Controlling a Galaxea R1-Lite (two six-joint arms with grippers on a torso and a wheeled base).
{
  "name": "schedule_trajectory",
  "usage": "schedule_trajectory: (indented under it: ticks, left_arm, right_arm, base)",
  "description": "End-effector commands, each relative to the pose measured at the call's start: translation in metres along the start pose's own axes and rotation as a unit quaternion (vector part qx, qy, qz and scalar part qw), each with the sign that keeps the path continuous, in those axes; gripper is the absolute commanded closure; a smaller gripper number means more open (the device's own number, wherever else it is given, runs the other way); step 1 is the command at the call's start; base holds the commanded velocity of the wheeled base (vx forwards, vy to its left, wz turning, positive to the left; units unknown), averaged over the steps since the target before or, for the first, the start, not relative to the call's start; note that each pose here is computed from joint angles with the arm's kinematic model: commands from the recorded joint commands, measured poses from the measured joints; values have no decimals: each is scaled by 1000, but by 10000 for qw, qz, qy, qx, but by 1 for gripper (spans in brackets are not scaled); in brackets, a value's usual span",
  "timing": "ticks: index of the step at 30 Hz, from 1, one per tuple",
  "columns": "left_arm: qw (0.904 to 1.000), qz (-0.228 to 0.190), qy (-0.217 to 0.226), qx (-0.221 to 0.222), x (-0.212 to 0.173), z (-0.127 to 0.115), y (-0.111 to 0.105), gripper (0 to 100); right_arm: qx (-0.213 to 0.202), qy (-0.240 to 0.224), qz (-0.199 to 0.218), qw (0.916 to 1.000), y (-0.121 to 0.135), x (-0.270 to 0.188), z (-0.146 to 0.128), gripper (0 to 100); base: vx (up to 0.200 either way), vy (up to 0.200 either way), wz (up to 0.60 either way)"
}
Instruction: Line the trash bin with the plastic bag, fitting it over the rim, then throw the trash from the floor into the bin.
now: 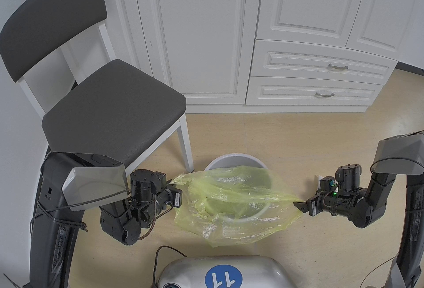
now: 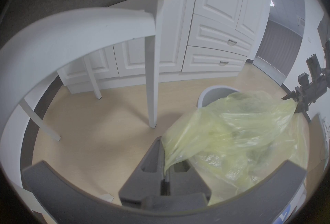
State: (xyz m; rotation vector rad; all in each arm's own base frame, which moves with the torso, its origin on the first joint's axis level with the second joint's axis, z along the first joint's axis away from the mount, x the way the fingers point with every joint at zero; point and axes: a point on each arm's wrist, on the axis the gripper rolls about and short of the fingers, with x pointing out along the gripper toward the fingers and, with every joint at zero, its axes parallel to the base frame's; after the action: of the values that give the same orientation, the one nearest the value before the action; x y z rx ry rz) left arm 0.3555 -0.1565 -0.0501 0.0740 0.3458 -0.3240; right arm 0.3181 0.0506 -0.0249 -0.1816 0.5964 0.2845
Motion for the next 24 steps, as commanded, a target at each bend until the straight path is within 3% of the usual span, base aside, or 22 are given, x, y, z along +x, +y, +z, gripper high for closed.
schedule_trajectory:
  ticks: [1, 8, 14, 18, 21, 22, 23, 24]
  left_arm:
    - [9994, -132, -318, 8, -6, 13, -14, 100]
    - [9966, -393, -731, 22, -14, 27, -36, 100]
    - [9967, -324, -748, 18, -13, 27, -36, 100]
    - [9974, -284, -657, 29, -12, 23, -33, 100]
    - [9985, -206, -505, 27, -9, 17, -27, 100]
    - [9986, -198, -489, 26, -9, 16, -26, 100]
    - [9991, -167, -389, 22, -7, 13, -22, 100]
    - [9991, -167, -389, 22, -7, 13, -22, 100]
  right_arm:
    - [-209, -207, 224, 9993, 19, -22, 13, 0]
    - [-729, -457, 732, 9936, 58, -69, 20, 0]
    - [-958, -628, 692, 9910, 53, -84, 21, 0]
    - [-662, -708, 1458, 9846, 28, -79, 17, 0]
    - [-246, -717, 2396, 9679, 0, -63, 1, 0]
    - [-229, -717, 2438, 9669, -1, -62, 0, 0]
    - [-23, -769, 2745, 9585, -13, -57, -6, 0]
    - [-23, -769, 2745, 9585, -13, -57, -6, 0]
  base:
    - [0, 0, 0]
    - [0, 0, 0]
    - [0, 0, 0]
    - [0, 0, 0]
    - [0, 0, 0]
    - [0, 0, 0]
    - [0, 0, 0]
    - [0, 0, 0]
